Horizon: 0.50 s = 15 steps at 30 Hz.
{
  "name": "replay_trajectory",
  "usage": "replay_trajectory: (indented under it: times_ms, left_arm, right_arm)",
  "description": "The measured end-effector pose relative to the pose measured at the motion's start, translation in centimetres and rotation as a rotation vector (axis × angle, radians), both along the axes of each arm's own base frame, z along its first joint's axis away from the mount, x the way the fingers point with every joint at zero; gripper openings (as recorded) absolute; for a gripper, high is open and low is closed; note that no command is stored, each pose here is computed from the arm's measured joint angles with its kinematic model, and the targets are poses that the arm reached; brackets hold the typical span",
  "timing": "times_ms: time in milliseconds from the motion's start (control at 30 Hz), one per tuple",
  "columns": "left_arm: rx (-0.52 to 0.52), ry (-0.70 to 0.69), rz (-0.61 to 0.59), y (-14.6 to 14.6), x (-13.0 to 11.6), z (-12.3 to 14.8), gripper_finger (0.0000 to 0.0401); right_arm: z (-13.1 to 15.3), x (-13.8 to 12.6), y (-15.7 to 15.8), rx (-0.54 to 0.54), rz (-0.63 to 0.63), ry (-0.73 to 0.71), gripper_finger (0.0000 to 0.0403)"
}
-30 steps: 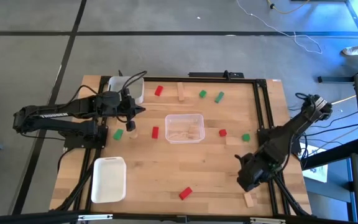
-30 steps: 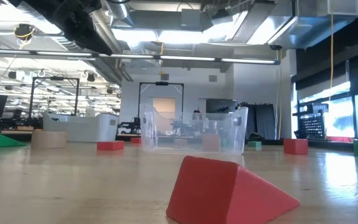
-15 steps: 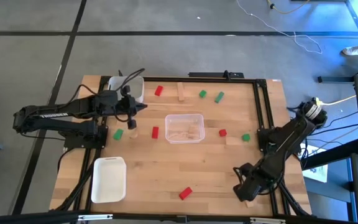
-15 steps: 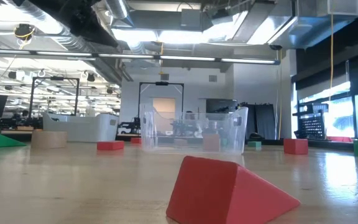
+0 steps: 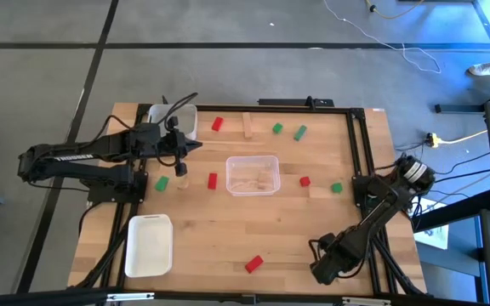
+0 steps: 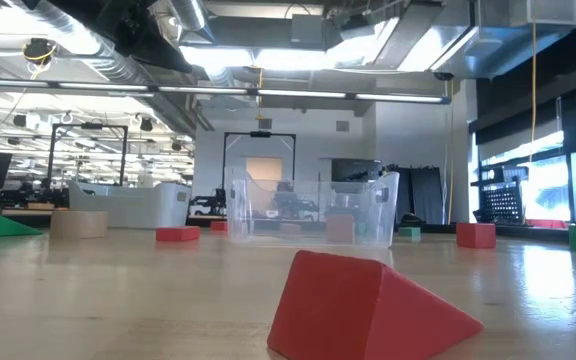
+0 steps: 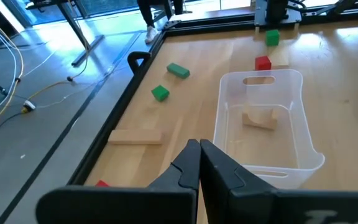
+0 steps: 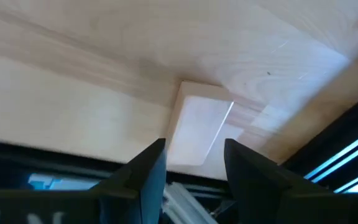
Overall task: Sort & place blocks by color
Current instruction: Put the brown block into the transparent bin
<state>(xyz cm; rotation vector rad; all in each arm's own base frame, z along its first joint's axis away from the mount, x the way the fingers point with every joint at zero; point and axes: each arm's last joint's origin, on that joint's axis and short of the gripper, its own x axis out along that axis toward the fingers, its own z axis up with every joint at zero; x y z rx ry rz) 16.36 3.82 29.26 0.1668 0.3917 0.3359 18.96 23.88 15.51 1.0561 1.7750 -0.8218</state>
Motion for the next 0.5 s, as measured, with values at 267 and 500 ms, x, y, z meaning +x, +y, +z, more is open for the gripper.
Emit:
replay_trajectory:
  times_ms: [267, 500]
  left_arm:
    - [0.024, 0.127, -0.124, 0.0, 1.2, 2.8, 0.0]
    - [-0.065, 0.155, -0.302, -0.2, 3.4, 5.0, 0.0]
  right_arm:
    - [-0.5, 0.1, 0.0, -0.023, -0.022, 0.011, 0.0162]
    - [-0.5, -0.2, 0.2, -0.057, -0.057, 0.002, 0.0162]
